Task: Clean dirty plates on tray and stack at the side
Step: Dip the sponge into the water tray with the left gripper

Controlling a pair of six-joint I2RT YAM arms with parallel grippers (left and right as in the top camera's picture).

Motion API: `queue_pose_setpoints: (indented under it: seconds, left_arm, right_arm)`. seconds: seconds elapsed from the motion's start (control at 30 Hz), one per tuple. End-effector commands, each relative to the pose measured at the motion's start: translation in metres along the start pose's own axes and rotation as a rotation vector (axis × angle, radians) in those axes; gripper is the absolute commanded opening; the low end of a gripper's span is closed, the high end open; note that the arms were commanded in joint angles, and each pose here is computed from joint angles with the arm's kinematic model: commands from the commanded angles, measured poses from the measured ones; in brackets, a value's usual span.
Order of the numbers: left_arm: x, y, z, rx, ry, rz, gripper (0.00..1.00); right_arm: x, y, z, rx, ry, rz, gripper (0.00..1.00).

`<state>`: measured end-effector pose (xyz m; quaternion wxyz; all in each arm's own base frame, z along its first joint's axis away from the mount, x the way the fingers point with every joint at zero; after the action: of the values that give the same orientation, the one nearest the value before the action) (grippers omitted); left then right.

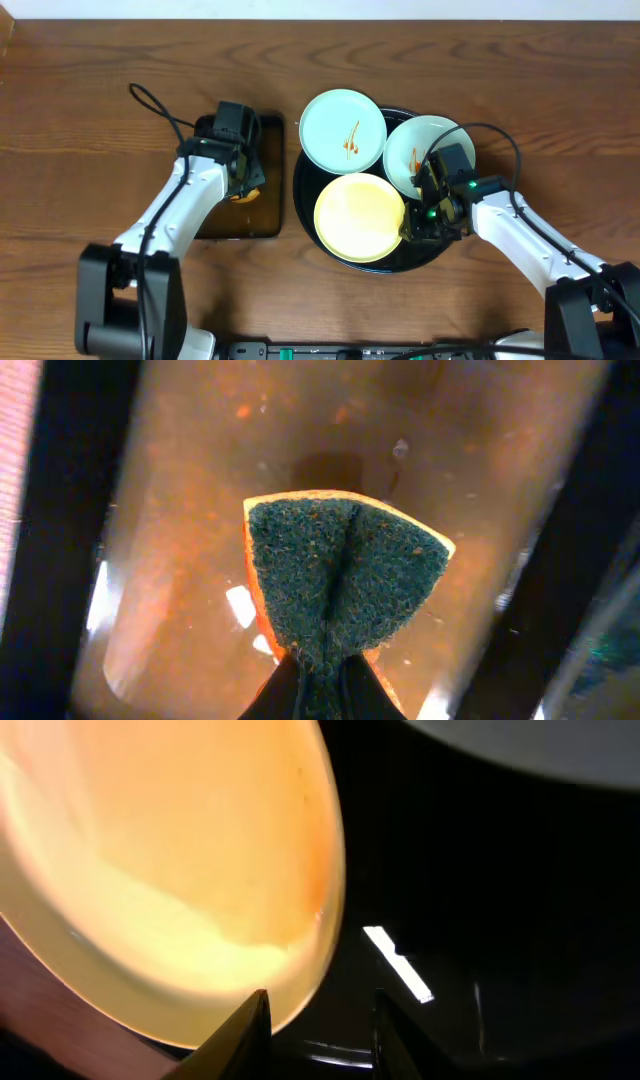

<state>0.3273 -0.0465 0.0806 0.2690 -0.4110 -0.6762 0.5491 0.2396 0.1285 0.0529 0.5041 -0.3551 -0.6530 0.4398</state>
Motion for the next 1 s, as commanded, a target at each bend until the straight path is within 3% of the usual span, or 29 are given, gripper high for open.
queue_pose_setpoints:
  seconds: [0.0, 0.1, 0.57, 0.63, 0.67, 0.97]
  left_arm:
    - [0.003, 0.017, 0.003, 0.035, 0.020, -0.034, 0.08]
    - [0.002, 0.029, 0.004, 0.048, 0.022, -0.045, 0.08]
    - [0.011, 0.046, -0.009, 0.006, 0.037, -0.068, 0.08]
    - [0.011, 0.046, -0.009, 0.007, 0.037, -0.068, 0.51]
    - [0.011, 0.046, -0.009, 0.008, 0.037, -0.069, 0.64]
    - [0.011, 0.048, -0.016, -0.039, 0.034, -0.076, 0.71]
  right_arm:
    - [0.002, -0.003, -0.009, -0.025, -0.014, -0.014, 0.36]
    - [-0.002, 0.000, -0.010, -0.037, -0.017, 0.008, 0.43]
    - [-0.002, 0.025, -0.004, -0.004, -0.015, 0.013, 0.25]
    - [-0.003, 0.027, -0.003, 0.003, 0.005, 0.015, 0.24]
    - [-0.004, 0.028, -0.003, 0.005, 0.011, 0.023, 0.24]
    - [-0.004, 0.028, -0.003, 0.004, 0.011, 0.025, 0.21]
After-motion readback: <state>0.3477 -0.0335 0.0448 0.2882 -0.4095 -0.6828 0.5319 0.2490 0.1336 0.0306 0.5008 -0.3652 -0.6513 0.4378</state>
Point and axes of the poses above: each gripper's point midway between its finger pads, its own y axis out along the fingers, its own x axis along the line the jaws close on, z = x × y, the point moved 3 cm from there along -y, back along the fingers, and after that the axes turned 13 degrees about -y, right-handed, at the moved point
